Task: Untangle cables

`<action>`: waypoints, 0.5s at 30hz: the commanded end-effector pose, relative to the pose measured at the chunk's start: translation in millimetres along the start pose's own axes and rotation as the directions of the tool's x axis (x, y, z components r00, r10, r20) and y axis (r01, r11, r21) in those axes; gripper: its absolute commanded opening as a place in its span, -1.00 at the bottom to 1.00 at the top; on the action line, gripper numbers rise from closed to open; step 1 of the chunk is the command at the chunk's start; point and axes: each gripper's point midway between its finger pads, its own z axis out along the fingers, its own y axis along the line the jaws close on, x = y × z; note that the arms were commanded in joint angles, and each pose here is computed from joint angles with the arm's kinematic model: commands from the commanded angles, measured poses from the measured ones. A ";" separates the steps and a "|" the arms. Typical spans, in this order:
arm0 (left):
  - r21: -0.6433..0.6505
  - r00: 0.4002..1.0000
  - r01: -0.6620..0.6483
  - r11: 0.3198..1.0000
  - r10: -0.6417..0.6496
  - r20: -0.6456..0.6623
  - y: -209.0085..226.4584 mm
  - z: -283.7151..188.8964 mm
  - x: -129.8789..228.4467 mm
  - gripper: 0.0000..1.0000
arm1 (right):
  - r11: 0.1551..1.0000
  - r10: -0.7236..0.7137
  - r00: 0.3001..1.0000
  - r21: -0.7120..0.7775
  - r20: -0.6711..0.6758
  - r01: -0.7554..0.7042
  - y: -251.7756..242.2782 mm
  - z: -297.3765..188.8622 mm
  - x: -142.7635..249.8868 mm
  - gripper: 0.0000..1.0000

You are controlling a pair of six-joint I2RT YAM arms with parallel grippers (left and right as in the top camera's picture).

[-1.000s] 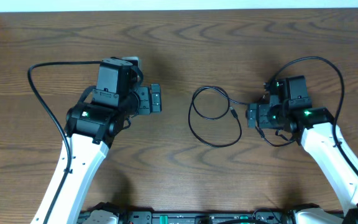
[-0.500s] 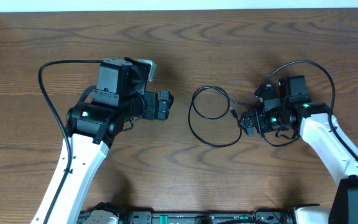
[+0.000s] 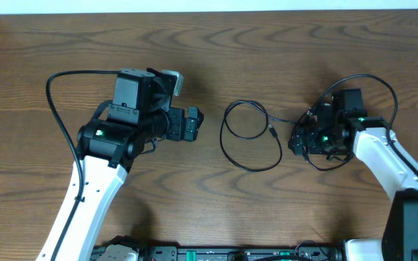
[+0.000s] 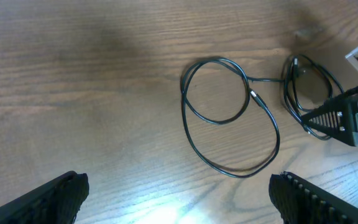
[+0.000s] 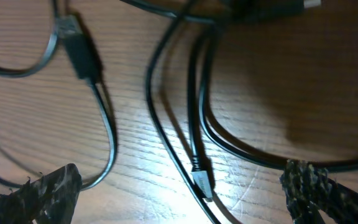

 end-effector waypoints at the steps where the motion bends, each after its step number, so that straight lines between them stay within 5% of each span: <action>1: 0.005 0.999 0.040 0.999 -0.040 -0.020 -0.2 2.4 4.8 0.96 | 0.996 0.080 0.996 0.035 -0.049 -0.078 -9.3 12.0 9.8 0.99; 9: -0.017 0.999 0.041 0.999 -0.042 -0.029 3.6 2.3 7.5 0.96 | 0.996 0.092 0.989 0.014 -0.118 -0.091 -10.0 32.0 20.0 0.99; 15: -0.018 0.998 0.044 0.999 -0.044 -0.037 3.8 2.2 9.6 0.96 | 0.986 -0.009 0.990 -0.166 -0.140 -0.014 17.7 37.5 22.6 0.99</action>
